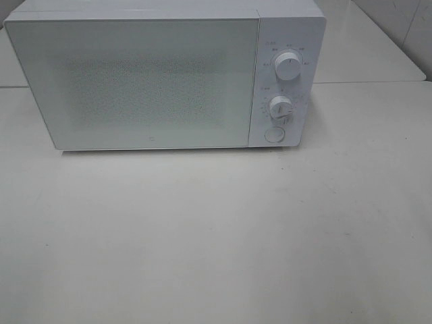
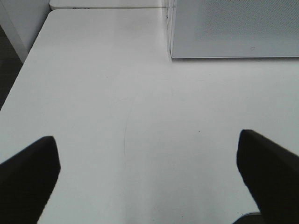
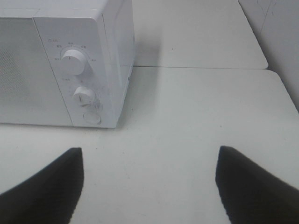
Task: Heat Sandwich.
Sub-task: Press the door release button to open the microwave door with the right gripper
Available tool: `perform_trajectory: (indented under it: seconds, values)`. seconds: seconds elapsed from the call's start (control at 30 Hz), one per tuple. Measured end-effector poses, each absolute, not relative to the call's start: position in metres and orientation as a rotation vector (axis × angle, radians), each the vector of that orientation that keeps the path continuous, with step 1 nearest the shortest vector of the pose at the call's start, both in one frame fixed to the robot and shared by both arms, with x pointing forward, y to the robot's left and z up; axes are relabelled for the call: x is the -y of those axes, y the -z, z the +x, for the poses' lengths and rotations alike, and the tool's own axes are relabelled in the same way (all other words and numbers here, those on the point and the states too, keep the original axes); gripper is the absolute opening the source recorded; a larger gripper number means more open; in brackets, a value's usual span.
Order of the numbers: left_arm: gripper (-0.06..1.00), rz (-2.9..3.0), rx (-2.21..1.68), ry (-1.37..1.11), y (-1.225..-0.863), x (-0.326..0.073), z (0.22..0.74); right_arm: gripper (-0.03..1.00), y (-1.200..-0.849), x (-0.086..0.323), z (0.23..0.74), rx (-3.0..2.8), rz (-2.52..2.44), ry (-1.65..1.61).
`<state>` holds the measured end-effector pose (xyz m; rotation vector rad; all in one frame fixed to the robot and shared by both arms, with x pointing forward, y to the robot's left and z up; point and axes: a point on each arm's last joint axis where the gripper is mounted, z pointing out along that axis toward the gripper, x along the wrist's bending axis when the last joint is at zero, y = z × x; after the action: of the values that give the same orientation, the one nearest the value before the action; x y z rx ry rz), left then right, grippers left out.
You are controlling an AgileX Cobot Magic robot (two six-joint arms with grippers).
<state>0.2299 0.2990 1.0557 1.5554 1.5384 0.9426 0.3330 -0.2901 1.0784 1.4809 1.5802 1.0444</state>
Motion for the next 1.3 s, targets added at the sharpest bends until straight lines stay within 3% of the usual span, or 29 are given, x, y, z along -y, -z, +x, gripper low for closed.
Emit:
perform_trajectory:
  seconds: [0.87,1.3]
  values:
    - [0.97,1.555,-1.538,-0.943,-1.056,-0.299,0.23,0.76,-1.057,0.284,0.428,-1.514,1.45,-1.087]
    - [0.97,1.555,-1.538,-0.943,-1.056,-0.299,0.23,0.76,-1.009,0.284,0.442,-1.374,1.317,-1.18]
